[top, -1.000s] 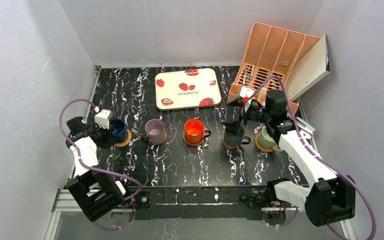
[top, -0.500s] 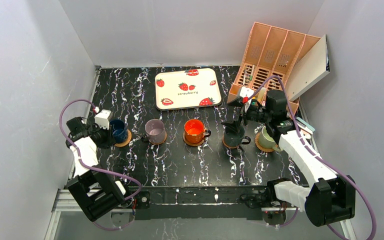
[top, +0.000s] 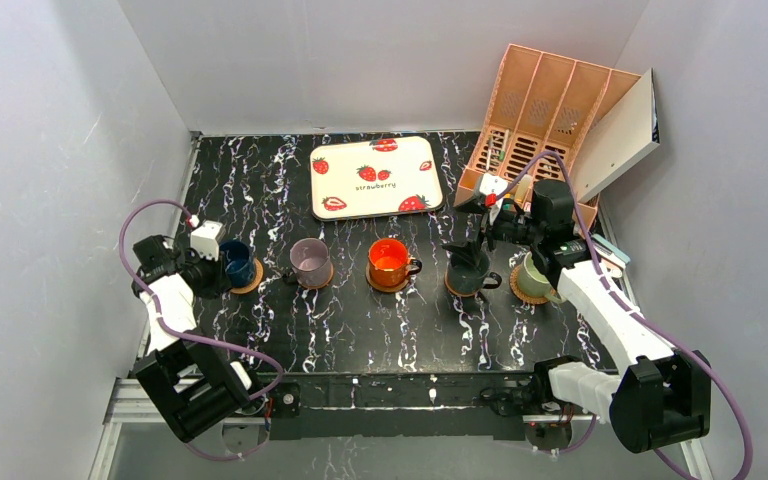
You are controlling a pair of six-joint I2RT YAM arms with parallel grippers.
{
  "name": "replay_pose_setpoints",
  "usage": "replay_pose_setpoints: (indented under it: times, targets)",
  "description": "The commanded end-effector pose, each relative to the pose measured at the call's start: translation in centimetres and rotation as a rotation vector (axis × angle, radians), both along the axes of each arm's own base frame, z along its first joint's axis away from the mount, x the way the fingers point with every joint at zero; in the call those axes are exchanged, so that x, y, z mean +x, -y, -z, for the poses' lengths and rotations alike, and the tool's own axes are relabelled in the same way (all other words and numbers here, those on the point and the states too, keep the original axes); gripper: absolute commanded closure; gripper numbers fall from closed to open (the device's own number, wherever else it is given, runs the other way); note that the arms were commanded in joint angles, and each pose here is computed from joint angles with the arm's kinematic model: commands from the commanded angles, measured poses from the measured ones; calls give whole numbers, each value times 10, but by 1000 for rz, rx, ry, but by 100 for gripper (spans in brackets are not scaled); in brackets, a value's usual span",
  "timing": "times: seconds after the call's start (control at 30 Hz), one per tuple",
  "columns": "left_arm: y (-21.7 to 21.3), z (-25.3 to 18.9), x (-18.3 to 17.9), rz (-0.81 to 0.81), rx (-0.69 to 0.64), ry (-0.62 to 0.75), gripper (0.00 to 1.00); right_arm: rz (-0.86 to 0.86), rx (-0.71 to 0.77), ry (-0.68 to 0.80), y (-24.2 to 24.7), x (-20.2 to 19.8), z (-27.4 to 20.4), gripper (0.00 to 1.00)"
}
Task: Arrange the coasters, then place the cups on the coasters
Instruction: Place the cup on the coaster.
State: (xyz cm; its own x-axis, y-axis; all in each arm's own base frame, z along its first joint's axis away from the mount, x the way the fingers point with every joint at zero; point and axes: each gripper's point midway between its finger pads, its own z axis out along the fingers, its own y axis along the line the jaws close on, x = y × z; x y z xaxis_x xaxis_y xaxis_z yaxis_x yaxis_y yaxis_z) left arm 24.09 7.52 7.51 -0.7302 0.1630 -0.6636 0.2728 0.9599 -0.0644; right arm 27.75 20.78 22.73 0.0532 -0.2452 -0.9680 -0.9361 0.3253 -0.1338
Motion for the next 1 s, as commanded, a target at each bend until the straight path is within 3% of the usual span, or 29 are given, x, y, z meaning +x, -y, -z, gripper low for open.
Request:
replay_pose_setpoints:
  times: [0.0,0.7,0.97]
  targets:
    - [6,-2,3,32,-29,38,100,-16,17,32,-1,-3,-9,1]
    - [2,4,3,19,-19,32,100,-15,16,31,-1,-3,-8,1]
    - [1,6,2,19,-20,27,93,-18,16,31,-1,-3,-9,1]
